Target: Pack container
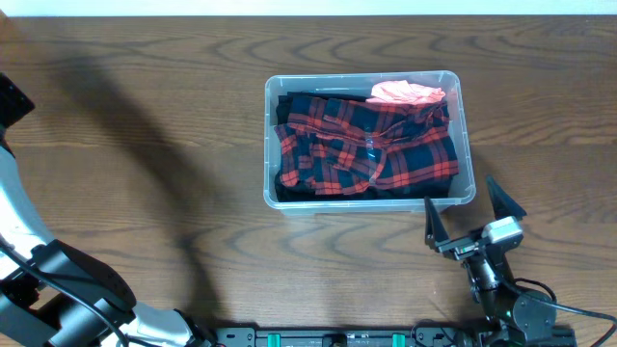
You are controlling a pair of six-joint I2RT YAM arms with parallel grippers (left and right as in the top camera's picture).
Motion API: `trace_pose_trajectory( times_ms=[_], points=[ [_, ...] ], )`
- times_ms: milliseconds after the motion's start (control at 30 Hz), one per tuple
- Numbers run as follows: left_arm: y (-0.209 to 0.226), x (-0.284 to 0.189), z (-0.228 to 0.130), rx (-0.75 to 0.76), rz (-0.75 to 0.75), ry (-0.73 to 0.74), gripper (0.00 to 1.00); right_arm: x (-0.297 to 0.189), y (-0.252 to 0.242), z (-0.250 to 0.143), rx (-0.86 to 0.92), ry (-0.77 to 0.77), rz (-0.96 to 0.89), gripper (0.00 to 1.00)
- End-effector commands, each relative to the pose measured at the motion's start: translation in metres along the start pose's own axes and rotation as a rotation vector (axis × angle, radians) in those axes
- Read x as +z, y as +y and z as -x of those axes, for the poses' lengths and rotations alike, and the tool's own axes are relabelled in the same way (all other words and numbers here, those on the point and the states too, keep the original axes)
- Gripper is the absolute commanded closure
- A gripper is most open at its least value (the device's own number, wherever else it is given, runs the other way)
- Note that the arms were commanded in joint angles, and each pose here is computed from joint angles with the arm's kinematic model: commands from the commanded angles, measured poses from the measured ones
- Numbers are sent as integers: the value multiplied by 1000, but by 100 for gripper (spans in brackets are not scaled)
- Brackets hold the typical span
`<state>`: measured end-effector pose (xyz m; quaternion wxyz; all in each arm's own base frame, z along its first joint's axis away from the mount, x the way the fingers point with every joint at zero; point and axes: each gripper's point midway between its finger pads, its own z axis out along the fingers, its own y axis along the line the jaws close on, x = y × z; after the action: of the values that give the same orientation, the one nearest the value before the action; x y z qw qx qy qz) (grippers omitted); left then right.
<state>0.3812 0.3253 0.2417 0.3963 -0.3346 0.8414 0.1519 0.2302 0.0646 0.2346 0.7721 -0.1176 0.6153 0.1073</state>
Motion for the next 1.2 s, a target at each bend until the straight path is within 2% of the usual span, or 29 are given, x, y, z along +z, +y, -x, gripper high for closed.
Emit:
trace_pose_trajectory(
  times_ms=[0, 300, 667, 833, 1167],
  points=[
    [2, -2, 4, -14, 7, -9, 2, -1, -11, -13, -13, 26, -54, 1],
    [2, -2, 4, -14, 7, -9, 2, -6, -36, -28, -20, 89, -164, 1],
    [2, -2, 4, -14, 7, -9, 2, -16, -43, -75, -19, 286, -186, 1],
    [2, -2, 4, -14, 7, -9, 2, -16, -43, -75, -92, 292, -176, 1],
    [2, -2, 4, -14, 7, -9, 2, -19, -55, -75, -95, 295, -224, 1]
  ],
)
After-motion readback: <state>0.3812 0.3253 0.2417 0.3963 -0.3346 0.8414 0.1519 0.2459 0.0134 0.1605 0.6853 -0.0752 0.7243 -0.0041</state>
